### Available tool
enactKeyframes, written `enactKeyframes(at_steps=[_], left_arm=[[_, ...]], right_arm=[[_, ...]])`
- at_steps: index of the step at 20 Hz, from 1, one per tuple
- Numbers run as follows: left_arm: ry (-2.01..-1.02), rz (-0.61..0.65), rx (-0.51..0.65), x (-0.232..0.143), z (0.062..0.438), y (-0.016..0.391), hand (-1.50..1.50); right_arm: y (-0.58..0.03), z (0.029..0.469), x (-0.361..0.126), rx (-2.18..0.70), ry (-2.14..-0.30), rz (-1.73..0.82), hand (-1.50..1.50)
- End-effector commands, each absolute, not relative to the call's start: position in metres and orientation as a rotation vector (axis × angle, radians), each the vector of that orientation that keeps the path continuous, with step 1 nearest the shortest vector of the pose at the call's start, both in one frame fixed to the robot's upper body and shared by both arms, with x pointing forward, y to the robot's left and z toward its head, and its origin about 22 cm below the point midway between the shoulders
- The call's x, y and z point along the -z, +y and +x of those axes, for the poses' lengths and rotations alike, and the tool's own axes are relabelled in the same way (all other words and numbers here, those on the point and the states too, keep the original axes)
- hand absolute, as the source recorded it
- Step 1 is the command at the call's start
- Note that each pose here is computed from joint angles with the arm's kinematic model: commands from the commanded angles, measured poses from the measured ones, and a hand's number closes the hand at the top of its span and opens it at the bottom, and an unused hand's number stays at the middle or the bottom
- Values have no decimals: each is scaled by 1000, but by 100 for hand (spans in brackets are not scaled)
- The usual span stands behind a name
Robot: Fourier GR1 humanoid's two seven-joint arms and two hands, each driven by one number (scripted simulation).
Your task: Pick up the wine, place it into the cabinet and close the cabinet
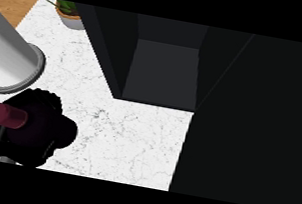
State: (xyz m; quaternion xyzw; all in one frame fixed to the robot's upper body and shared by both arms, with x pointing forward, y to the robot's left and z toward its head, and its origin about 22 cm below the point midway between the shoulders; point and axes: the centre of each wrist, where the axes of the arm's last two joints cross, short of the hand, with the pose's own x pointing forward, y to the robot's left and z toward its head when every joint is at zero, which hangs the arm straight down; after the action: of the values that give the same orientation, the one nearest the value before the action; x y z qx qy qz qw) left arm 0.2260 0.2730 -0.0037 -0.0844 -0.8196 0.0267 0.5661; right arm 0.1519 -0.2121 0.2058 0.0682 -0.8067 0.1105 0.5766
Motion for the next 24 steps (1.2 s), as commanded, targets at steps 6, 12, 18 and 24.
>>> enactKeyframes(at_steps=[6,12,18,24], left_arm=[[-1921,-207,12,-66,237,228,150],[-1913,-339,6,-99,240,172,150],[-1903,-367,2,-118,250,129,150],[-1890,-349,-10,-122,266,94,150]], right_arm=[[-226,125,-209,-272,-1918,217,-150],[-210,136,-210,-261,-1906,215,-150],[-223,135,-215,-255,-1938,222,-150],[-222,123,-214,-259,-1926,230,-150]])
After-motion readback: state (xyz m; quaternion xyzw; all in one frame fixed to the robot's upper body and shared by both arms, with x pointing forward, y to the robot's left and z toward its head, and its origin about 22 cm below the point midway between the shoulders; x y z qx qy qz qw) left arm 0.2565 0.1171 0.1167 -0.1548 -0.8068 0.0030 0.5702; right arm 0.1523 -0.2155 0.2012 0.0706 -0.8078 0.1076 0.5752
